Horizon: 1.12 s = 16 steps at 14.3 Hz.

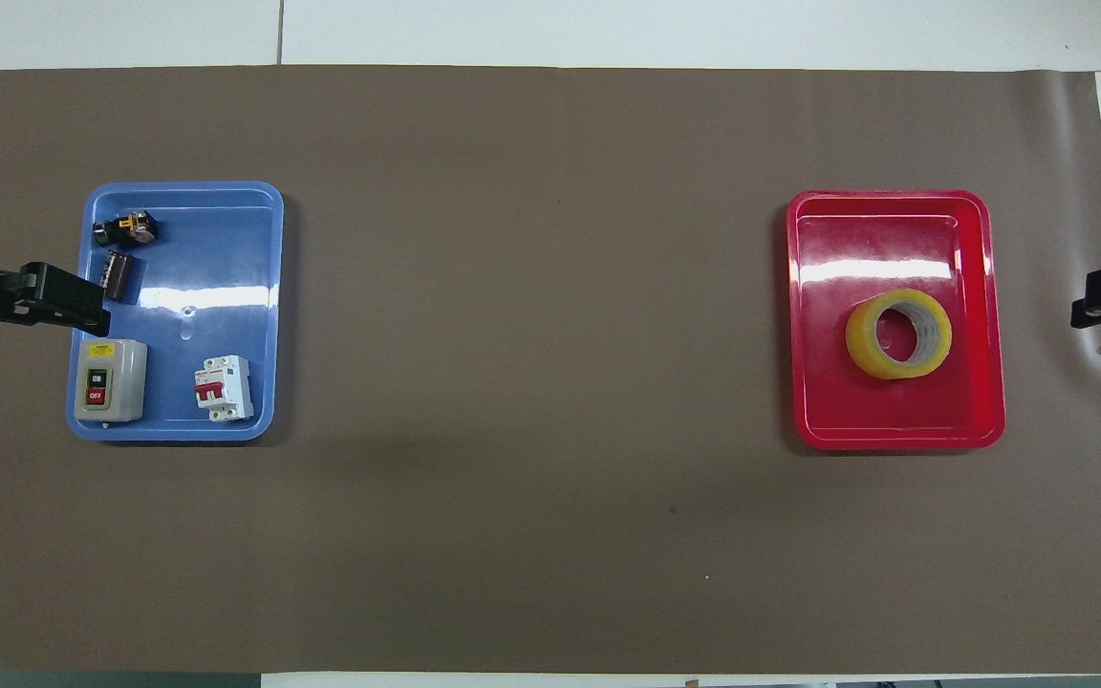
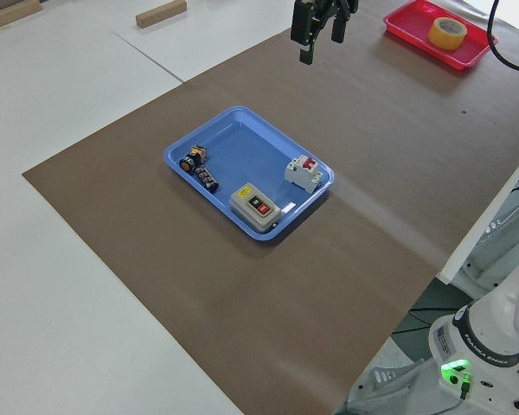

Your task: Place and move tape with both arms

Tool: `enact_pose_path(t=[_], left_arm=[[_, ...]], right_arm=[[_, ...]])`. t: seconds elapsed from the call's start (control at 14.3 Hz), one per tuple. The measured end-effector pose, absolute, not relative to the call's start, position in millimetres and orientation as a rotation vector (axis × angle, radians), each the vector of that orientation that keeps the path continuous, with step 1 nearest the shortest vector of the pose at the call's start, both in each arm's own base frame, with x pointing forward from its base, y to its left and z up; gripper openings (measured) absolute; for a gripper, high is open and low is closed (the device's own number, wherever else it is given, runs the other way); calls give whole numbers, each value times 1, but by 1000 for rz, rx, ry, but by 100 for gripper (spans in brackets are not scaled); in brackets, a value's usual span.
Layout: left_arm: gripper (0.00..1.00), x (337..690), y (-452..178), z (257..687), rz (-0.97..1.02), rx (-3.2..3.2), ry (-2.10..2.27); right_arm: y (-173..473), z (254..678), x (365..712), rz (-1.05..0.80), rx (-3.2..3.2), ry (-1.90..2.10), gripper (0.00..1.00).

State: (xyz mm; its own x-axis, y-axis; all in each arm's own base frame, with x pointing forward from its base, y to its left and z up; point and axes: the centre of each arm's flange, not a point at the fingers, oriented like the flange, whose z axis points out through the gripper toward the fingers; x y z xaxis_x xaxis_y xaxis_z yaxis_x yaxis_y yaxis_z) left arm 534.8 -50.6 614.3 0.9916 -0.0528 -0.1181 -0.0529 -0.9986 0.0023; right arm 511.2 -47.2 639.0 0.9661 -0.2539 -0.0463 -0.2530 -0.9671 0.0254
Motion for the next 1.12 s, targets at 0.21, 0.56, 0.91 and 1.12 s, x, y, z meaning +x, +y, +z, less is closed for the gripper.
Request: enact_pose_path(t=[0.21,0.56,0.91,1.12], left_arm=[[100,535,-51,614,186,-3134,83],[100,535,-51,614,186,-3134,83],[100,535,-51,614,186,-3134,83],[100,535,-51,614,186,-3134,83]], right_arm=[[-49,631,514,-86,3095,-402,100],[-43,624,520,-94,3098,-384,100],[-27,625,521,-89,3104,-338,100],[4,626,523,-79,3110,-246,100]])
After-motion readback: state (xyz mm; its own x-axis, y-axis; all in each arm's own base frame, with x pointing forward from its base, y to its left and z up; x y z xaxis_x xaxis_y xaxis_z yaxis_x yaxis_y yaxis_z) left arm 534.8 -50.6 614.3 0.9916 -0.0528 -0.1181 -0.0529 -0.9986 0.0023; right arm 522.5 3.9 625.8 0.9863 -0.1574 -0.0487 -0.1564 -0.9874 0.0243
